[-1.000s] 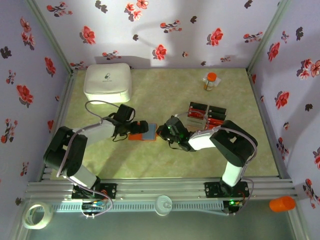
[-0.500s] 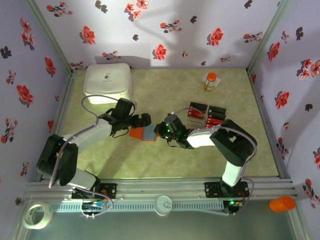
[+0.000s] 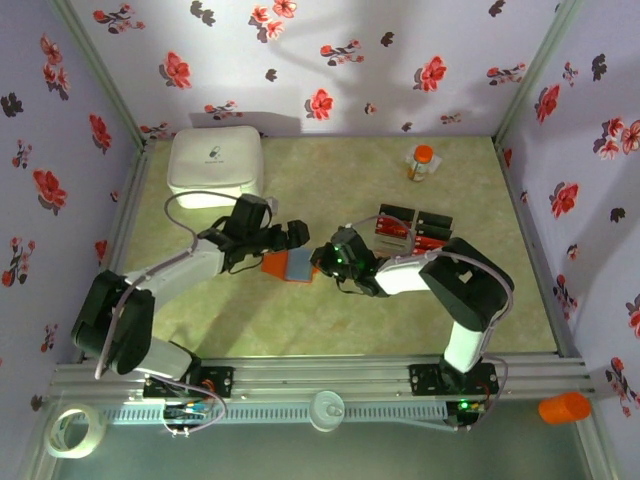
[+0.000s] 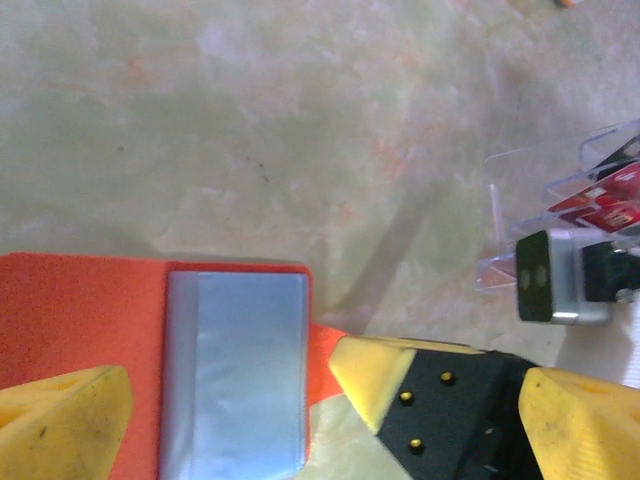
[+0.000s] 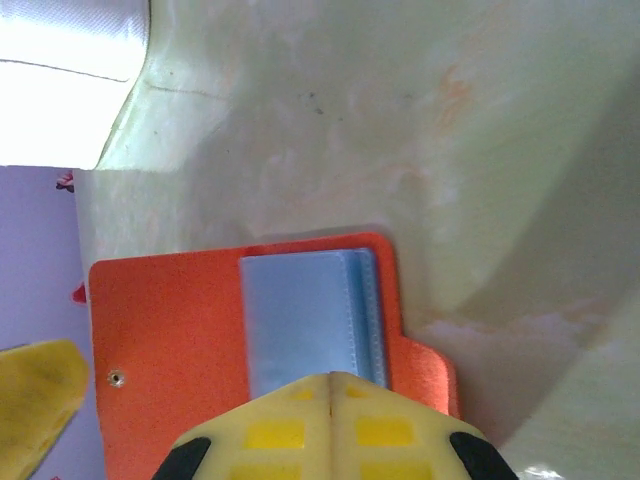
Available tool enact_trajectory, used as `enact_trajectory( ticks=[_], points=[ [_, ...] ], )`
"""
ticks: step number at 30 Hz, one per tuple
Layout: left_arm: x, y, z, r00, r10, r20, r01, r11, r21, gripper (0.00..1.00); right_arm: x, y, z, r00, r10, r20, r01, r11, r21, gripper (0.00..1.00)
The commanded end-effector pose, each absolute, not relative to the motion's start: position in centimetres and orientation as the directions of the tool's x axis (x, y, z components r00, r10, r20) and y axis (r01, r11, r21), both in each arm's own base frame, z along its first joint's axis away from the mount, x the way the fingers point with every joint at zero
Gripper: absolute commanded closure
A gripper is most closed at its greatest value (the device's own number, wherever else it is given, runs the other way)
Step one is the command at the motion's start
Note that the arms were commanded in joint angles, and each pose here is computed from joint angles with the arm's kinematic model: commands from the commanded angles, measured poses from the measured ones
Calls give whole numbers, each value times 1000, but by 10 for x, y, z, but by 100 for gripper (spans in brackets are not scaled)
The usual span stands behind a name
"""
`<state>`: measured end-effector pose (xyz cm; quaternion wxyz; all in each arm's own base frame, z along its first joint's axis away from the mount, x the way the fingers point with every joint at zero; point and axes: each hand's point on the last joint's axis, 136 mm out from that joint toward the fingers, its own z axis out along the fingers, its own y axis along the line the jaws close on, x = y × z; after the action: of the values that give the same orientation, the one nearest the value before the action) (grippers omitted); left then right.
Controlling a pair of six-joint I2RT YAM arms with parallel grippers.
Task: Put the credit cards into the card holder
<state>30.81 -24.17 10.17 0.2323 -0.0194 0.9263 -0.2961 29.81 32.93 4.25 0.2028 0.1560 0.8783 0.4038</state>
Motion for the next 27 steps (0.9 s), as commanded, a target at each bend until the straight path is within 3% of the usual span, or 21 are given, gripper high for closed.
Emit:
enact_trajectory(
  ticks=[1, 11, 27],
  points=[
    [300, -232, 75, -904, -141, -403, 95, 855, -510, 0, 296, 322, 28, -876, 427, -224, 121, 645, 755, 100],
    [284, -209, 37, -912, -107, -397, 77, 903, -422, 0, 299, 320, 18, -903, 371, -217, 102, 676, 729, 100],
    [282, -205, 36, -903, -83, -422, 98, 916, -389, 0, 314, 341, 53, -934, 172, -312, -72, 766, 639, 100]
  ],
)
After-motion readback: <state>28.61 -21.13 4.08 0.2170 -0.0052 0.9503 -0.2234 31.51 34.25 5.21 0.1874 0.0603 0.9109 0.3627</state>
